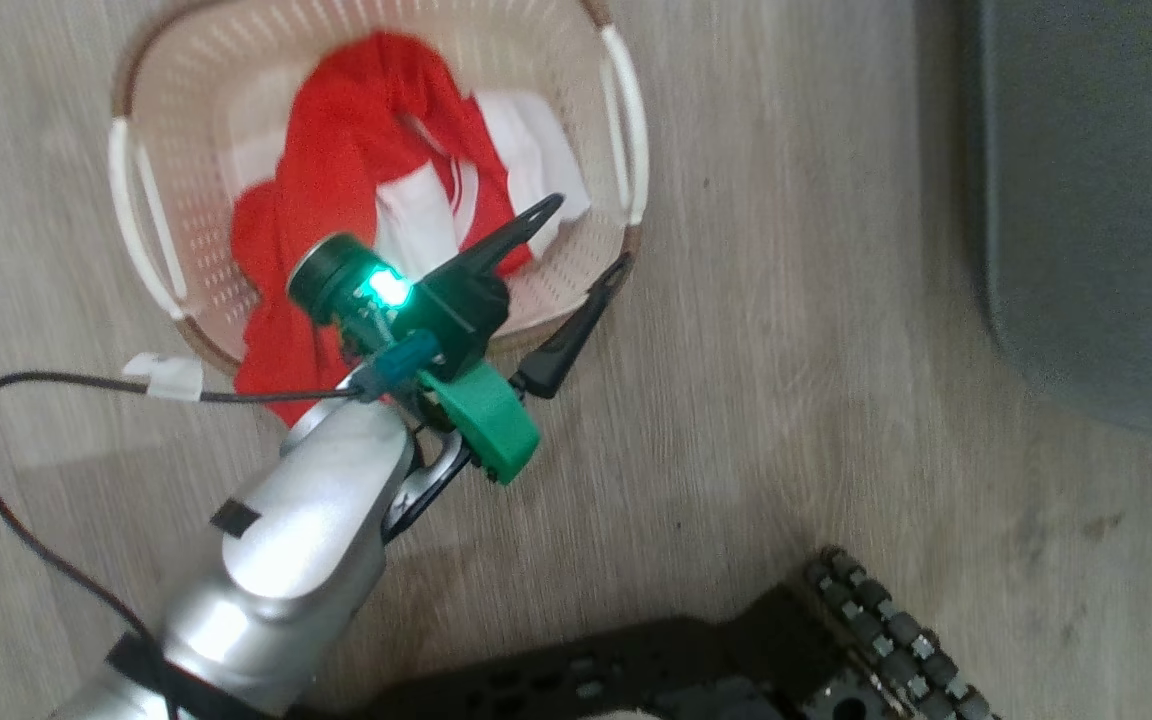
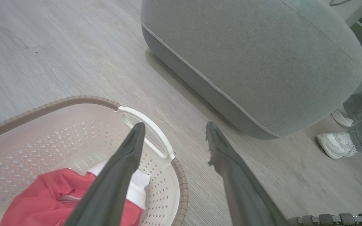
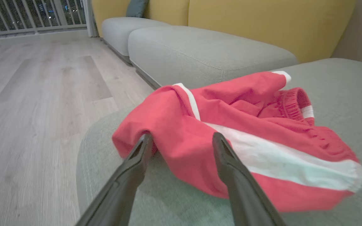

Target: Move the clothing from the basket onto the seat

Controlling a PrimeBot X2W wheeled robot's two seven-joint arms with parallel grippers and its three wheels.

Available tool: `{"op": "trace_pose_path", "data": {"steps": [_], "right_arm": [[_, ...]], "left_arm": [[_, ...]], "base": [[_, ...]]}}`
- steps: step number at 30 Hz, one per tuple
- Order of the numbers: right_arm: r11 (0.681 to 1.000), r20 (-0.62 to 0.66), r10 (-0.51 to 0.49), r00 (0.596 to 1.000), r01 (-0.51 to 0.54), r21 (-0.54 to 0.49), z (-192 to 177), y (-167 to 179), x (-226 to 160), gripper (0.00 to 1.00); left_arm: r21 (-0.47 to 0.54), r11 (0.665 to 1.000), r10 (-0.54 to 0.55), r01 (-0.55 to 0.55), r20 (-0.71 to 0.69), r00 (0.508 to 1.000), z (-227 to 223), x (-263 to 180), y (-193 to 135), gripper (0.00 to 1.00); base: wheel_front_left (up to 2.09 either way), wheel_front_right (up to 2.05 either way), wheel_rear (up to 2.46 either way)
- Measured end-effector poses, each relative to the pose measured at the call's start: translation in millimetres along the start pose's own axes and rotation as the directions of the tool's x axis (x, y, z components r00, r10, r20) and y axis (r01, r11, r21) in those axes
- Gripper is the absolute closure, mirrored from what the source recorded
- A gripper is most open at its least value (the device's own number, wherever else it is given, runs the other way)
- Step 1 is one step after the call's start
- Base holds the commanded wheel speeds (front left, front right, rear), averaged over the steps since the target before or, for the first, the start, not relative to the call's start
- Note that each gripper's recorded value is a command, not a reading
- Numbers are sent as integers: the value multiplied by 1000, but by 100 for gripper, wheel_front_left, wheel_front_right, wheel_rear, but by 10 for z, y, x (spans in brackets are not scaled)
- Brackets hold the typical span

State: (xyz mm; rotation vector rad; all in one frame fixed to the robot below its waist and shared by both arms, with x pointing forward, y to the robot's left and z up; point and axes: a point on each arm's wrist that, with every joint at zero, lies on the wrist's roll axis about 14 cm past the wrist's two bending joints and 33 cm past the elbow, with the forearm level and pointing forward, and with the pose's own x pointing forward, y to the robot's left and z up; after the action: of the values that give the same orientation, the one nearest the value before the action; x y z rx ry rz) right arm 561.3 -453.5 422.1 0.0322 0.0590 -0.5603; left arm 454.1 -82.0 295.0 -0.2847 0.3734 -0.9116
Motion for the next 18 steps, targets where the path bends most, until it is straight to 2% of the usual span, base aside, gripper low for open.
{"op": "trace_pose_path", "data": {"steps": [2,7,14,18], "right_arm": [[999,-10,21,1000,-22,-26,13,-7,-97,0],[986,-34,119,992,-122,-111,117,-13,-646,0],[979,40,201,979,-198,-54,415,95,-1431,0],[964,28,260,965,-258,-61,362,211,-1877,0]], "left_arm": [[-1,1000,11,-11,0,1000,41,-28,-13,0],[-34,995,90,-90,-15,996,155,-278,-104,0],[-60,966,253,-250,63,965,561,-711,-96,0],[-65,935,354,-348,142,925,853,-1011,-12,0]], "base": [[0,0,0],[0,0,0],[0,0,0],[0,0,0]]}}
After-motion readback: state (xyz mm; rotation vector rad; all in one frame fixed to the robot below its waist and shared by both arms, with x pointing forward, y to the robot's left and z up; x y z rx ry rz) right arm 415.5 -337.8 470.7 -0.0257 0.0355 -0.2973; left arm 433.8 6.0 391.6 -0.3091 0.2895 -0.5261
